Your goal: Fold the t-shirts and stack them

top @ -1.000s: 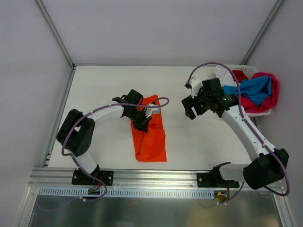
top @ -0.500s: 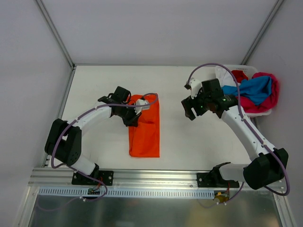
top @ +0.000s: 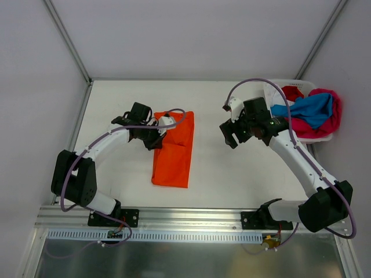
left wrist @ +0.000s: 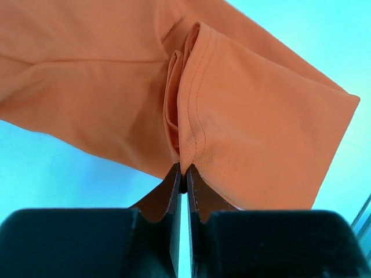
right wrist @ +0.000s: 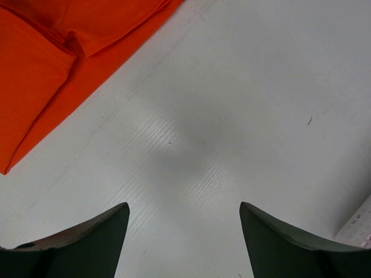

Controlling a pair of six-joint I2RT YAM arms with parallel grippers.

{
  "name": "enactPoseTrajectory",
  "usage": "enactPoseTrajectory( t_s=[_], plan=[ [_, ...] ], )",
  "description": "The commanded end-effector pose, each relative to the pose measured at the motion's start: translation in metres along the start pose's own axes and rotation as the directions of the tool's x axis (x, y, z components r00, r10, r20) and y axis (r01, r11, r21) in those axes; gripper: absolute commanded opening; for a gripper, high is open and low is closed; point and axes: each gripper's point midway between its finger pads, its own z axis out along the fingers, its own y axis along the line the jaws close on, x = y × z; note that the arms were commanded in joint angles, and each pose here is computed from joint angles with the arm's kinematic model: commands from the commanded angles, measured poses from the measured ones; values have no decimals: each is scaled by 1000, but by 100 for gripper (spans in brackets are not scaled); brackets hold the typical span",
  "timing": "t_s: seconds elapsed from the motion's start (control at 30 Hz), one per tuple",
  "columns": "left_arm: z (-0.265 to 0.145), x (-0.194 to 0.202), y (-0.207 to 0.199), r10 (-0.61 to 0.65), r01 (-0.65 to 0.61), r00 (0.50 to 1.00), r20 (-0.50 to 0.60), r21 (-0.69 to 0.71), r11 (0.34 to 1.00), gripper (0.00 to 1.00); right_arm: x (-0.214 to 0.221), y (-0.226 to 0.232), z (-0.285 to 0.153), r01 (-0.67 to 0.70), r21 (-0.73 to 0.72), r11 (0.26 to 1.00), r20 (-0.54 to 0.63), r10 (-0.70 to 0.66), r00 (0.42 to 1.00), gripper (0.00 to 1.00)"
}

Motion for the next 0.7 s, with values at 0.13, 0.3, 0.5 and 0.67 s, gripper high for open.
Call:
enactPoseTrajectory(
  t_s=[0.13, 0.3, 0.5, 0.67],
  plan=[
    [12, 15, 29, -26, 21, 997, -77, -70, 997, 78, -1, 1, 2, 13, 4, 1000, -4, -13, 1000, 81],
    [0, 18, 60, -22, -3, 995, -99, -252, 968, 99, -1, 3, 3, 19, -3, 1000, -7, -19, 1000, 82],
    [-41, -21, 71, 124, -91, 991, 49, -435, 896, 99, -1, 4, 5, 27, -6, 1000, -14, -27, 1000, 81],
    [-36, -38, 13, 476, -423, 880, -7, -469, 775, 99, 0, 3, 9, 33, 0, 999, -27, -33, 999, 82]
  ],
)
